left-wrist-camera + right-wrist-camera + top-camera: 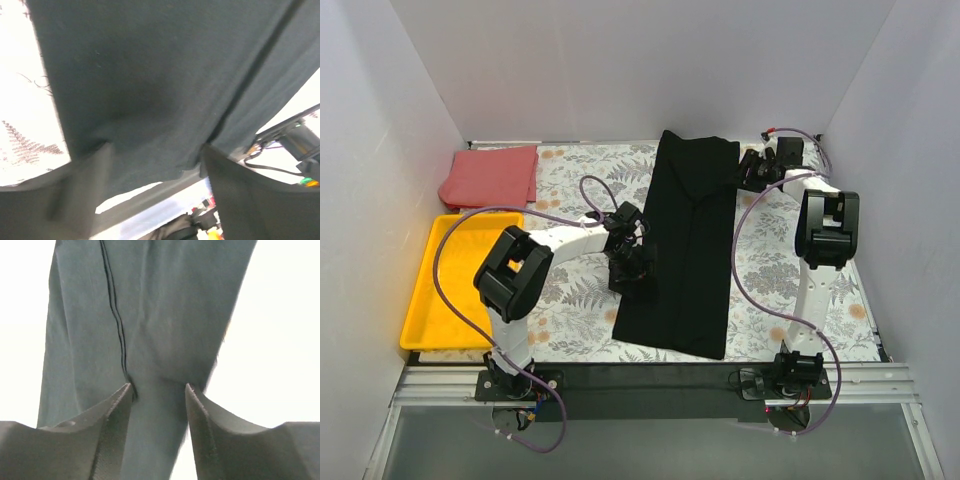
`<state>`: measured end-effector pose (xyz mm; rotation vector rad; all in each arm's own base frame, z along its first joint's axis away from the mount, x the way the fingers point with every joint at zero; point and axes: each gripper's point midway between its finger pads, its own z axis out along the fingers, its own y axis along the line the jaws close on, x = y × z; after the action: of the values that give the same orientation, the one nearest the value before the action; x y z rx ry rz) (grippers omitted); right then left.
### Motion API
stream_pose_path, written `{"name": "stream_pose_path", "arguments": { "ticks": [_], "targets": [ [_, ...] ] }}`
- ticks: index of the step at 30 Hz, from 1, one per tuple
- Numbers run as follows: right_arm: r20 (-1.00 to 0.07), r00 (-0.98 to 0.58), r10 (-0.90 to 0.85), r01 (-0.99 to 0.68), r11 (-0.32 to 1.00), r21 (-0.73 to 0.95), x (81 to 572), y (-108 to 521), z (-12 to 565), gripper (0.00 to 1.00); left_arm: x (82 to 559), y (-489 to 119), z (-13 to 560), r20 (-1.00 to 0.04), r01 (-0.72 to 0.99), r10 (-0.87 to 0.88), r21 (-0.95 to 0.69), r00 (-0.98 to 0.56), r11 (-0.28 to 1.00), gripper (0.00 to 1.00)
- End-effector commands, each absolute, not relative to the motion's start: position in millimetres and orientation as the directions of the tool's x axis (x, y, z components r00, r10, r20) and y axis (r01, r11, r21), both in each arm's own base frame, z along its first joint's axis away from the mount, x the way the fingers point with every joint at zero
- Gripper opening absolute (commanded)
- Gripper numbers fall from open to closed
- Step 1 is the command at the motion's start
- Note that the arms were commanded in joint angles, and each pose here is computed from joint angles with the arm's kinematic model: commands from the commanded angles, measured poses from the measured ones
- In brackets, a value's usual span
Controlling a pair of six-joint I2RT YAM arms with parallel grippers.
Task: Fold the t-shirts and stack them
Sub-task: Fold the tshirt
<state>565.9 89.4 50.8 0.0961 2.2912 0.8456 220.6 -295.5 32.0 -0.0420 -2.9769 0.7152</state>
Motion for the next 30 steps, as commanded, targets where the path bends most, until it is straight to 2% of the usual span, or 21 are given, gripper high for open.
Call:
{"name": "stream_pose_path", "arguments": {
  "ticks": [1,2,3,4,7,8,9,10,13,15,16,17,19,20,23,30],
  "targets": [
    [-0.667,-0.704,0.242,-0.196,0.837,0.511,543.1,82.2,120.9,0.56,230.2,-297.7,72.6,-0.029,0.036,0.025,-0.477,-0.999,0.878,0.79],
    [-0.668,-0.705,0.237,-0.189,0.845,0.500,532.2,82.3,128.9,0.58,238.0,-285.5,74.5,-0.081,0.026,-0.009,-0.415,-0.997,0.909,0.84],
    [-0.605,-0.759,0.240,-0.131,0.854,0.504,503.5,80.7,112.2,0.60,243.7,-277.8,89.1,-0.142,0.024,-0.036,-0.396,-0.989,0.918,0.88],
    [-0.644,-0.730,0.231,-0.133,0.875,0.465,488.9,79.9,138.8,0.61,246.3,-269.5,93.4,-0.176,0.016,-0.052,-0.366,-0.983,0.930,0.93],
    [-0.595,-0.779,0.197,-0.060,0.922,0.383,419.7,83.5,134.7,0.65,247.7,-237.4,109.9,-0.285,-0.011,-0.093,-0.279,-0.954,0.960,0.95],
    [-0.569,-0.801,0.184,-0.040,0.933,0.357,399.7,83.9,129.1,0.66,242.9,-232.2,111.6,-0.289,-0.012,-0.094,-0.275,-0.953,0.961,0.95],
    [-0.491,-0.859,0.146,-0.025,0.945,0.325,362.8,91.3,109.6,0.66,238.2,-217.3,103.2,-0.303,-0.025,-0.095,-0.225,-0.948,0.974,0.95],
    [-0.498,-0.858,0.129,-0.020,0.959,0.283,342.8,87.8,116.6,0.66,234.1,-211.9,108.6,-0.320,-0.024,-0.099,-0.229,-0.942,0.973,0.94],
    [-0.433,-0.899,0.070,-0.028,0.976,0.217,267.9,93.5,99.0,0.66,210.8,-194.4,93.3,-0.292,-0.028,-0.088,-0.203,-0.952,0.979,0.91],
    [-0.397,-0.914,0.079,-0.018,0.971,0.237,231.3,103.3,90.5,0.66,200.3,-189.6,86.7,-0.278,-0.029,-0.084,-0.196,-0.957,0.980,0.89],
    [-0.416,-0.905,0.088,-0.027,0.965,0.263,216.7,106.1,96.2,0.66,190.1,-184.9,77.4,-0.252,-0.033,-0.079,-0.184,-0.965,0.982,0.89],
    [-0.345,-0.935,0.085,-0.007,0.967,0.256,187.7,103.1,76.7,0.66,186.1,-185.6,78.1,-0.250,-0.034,-0.084,-0.199,-0.965,0.979,0.88],
    [-0.315,-0.944,0.094,-0.011,0.948,0.318,159.4,113.7,74.2,0.66,174.1,-187.0,71.9,-0.224,-0.028,-0.075,-0.205,-0.972,0.978,0.87],
    [-0.245,-0.966,0.085,0.004,0.950,0.313,135.0,110.8,57.1,0.65,171.6,-188.7,71.4,-0.222,-0.035,-0.083,-0.214,-0.971,0.976,0.86],
    [-0.165,-0.983,0.074,0.013,0.940,0.340,98.8,114.1,39.3,0.64,161.9,-193.0,63.9,-0.206,-0.026,-0.070,-0.211,-0.976,0.977,0.82],
    [-0.085,-0.996,0.022,-0.009,0.939,0.345,80.2,124.6,23.2,0.60,143.1,-212.5,46.9,-0.131,0.003,-0.028,-0.226,-0.991,0.974,0.73]
  ]
}}
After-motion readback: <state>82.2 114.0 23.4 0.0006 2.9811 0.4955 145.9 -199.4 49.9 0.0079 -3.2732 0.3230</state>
